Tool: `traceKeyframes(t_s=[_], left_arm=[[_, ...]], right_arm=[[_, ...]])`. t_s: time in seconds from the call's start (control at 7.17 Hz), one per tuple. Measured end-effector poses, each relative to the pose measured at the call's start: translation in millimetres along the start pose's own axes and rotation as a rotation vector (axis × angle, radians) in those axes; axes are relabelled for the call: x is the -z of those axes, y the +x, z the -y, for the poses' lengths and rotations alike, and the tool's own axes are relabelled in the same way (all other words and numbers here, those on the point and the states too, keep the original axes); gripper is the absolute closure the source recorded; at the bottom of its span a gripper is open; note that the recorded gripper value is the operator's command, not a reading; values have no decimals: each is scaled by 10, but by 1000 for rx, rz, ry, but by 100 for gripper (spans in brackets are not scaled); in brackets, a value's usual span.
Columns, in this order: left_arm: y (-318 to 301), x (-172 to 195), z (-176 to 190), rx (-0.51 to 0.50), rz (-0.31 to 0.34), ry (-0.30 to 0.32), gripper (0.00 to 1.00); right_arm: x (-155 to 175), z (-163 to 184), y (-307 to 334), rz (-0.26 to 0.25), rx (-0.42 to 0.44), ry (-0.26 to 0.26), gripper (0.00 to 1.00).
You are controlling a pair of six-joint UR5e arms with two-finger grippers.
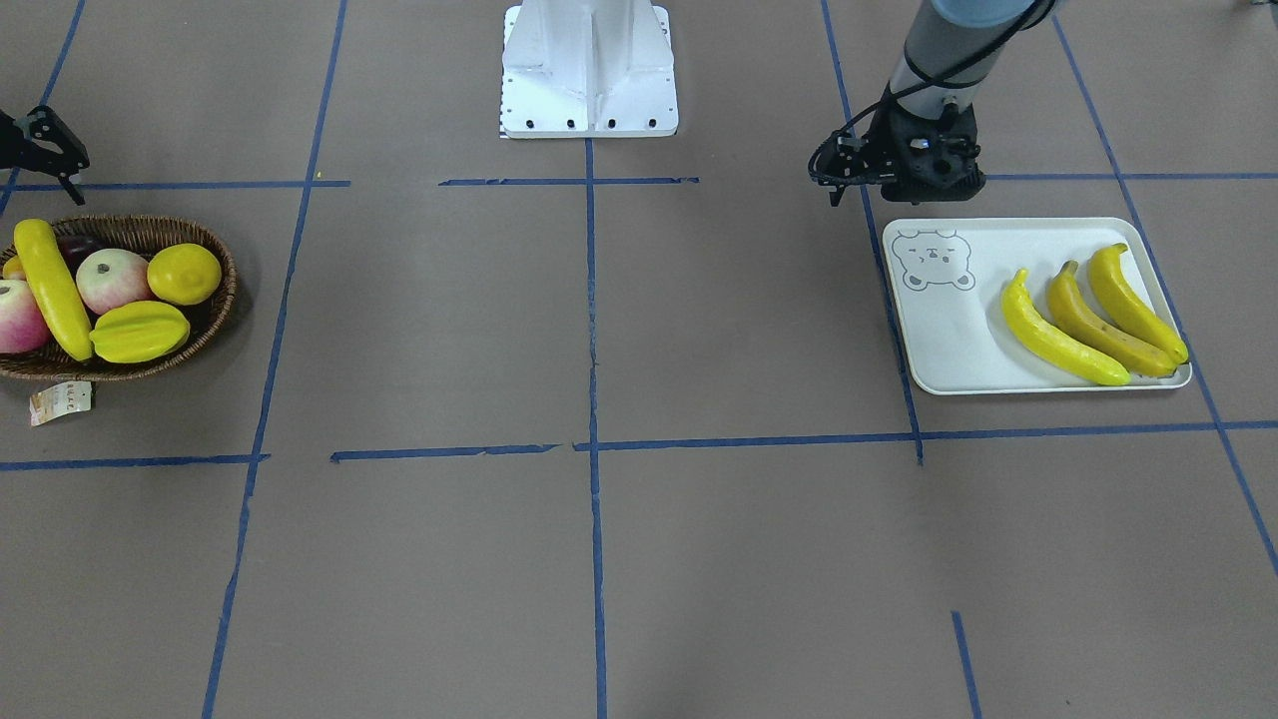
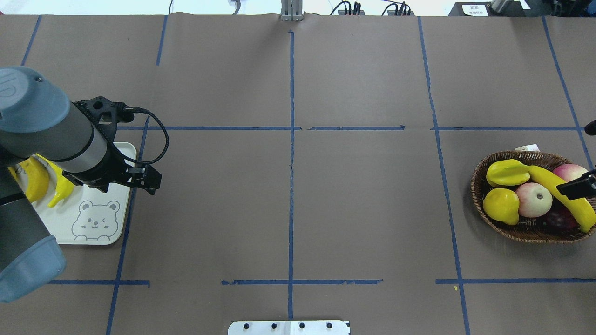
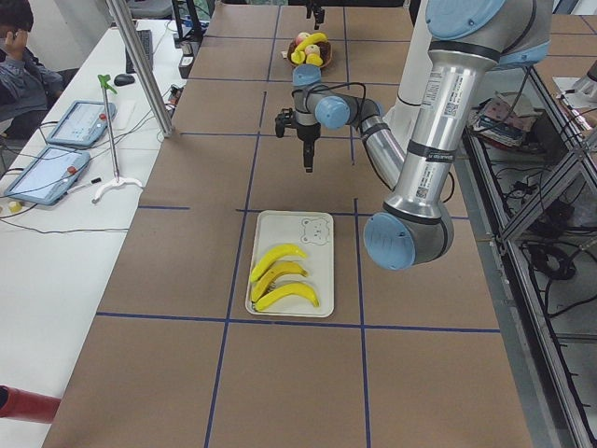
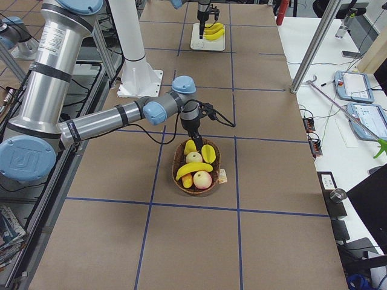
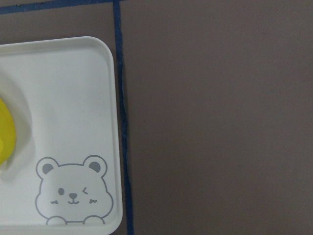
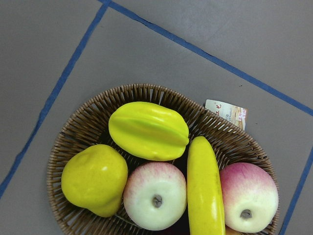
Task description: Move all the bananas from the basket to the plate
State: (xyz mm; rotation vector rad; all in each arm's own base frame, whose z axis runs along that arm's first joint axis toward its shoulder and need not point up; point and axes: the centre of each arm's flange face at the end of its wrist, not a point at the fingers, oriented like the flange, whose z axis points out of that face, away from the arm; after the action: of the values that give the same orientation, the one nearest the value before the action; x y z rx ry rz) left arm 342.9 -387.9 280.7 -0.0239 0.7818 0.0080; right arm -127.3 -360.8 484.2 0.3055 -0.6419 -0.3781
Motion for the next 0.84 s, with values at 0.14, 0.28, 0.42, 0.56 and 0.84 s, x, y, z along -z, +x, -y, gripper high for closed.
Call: traceKeyframes(t_s=[0.14,0.28,0.42,0.56,0.84], left_arm=[[165,-29,-78,21,-35,3,0],[236,-47,-119,28,-50,2,0],[260,-57,-134,31,-55,2,0],[267,-62,-138,32,-56,1,0],[270,-66,-139,33,-56,2,0]], right_arm=[[-137,-103,103,11,-15,30,0],[-276,-182,197,21,-34,55,0],[-391,-245,250,22,-41,60,0],[-520,-317,240,4,-27,46,1],[-793,-504,180,-72,31,-5,6]])
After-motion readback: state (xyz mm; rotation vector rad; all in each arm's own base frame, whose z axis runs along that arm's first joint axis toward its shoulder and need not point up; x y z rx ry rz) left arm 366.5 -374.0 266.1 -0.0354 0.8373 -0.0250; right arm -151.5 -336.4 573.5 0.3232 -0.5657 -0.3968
